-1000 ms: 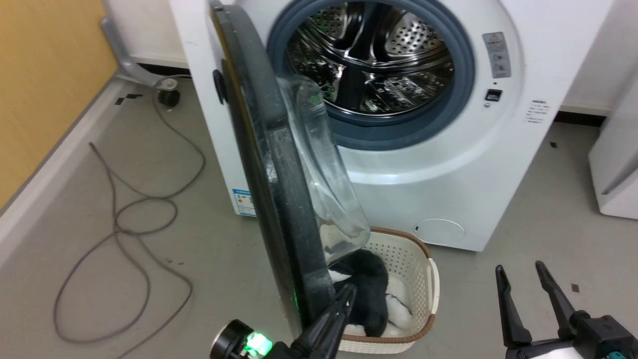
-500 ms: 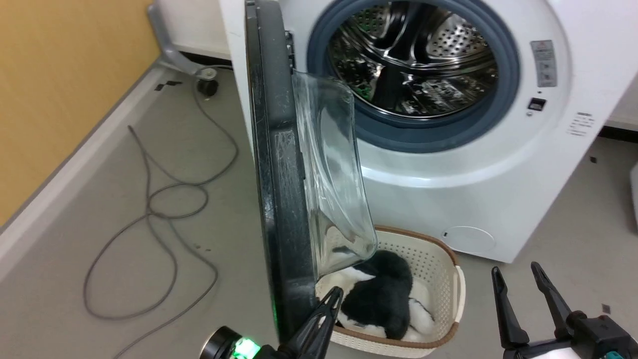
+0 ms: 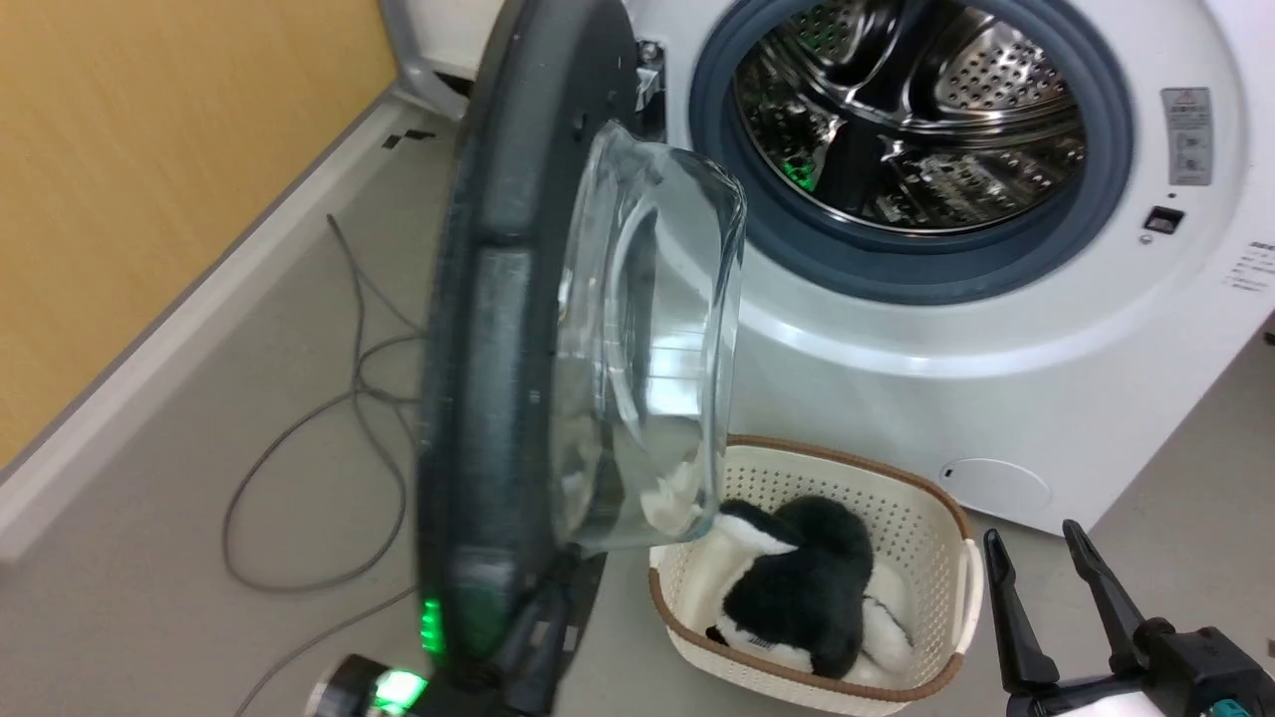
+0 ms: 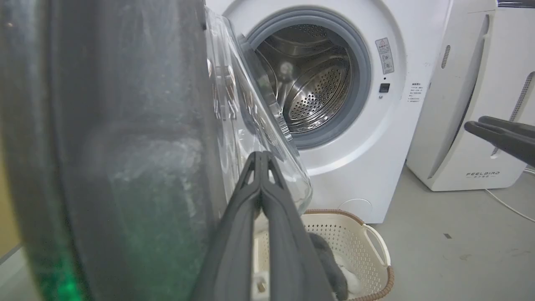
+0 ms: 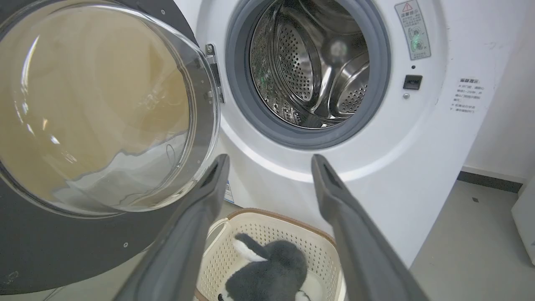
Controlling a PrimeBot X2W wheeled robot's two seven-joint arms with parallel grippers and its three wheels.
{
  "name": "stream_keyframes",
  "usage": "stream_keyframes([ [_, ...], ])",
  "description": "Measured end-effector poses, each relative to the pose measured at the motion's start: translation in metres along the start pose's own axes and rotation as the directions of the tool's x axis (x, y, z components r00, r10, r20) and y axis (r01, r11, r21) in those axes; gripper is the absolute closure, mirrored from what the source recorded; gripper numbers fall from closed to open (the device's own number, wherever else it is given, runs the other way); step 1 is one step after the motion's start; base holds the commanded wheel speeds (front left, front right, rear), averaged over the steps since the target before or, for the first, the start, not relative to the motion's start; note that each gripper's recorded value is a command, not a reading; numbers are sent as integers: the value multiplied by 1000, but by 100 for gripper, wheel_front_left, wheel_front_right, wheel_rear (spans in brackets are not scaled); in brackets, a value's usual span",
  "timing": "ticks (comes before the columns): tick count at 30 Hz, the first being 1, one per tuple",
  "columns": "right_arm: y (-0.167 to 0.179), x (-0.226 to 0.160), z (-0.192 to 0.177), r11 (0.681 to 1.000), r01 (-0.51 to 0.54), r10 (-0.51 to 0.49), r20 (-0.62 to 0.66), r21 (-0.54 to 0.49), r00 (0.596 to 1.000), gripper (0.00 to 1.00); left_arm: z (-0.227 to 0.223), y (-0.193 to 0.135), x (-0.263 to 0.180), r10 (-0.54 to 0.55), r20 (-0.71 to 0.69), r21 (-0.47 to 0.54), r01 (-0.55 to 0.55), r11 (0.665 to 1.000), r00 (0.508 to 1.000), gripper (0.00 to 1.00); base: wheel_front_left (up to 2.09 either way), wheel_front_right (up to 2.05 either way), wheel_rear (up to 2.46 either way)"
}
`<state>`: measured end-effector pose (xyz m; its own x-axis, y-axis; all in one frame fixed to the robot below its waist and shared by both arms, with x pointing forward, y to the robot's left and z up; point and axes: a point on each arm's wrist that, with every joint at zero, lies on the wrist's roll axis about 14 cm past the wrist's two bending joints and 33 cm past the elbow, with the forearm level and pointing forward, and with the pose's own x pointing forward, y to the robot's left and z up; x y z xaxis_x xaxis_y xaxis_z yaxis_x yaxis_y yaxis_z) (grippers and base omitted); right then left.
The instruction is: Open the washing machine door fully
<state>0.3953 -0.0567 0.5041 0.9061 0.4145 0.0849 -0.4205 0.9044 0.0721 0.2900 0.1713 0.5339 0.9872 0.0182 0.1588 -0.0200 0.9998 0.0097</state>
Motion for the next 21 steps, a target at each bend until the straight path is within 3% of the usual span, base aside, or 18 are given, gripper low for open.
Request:
stream_keyframes([
  [9, 8, 13, -8, 999, -32, 32, -14, 8, 999, 0, -2, 65, -9, 197, -17, 58, -196, 979, 980, 100, 0, 0, 0],
  [21, 12, 32, -21, 998, -59, 59, -29, 3, 998, 0, -5, 142, -12, 398, -32, 123, -392, 912, 917, 100, 0, 0, 0],
])
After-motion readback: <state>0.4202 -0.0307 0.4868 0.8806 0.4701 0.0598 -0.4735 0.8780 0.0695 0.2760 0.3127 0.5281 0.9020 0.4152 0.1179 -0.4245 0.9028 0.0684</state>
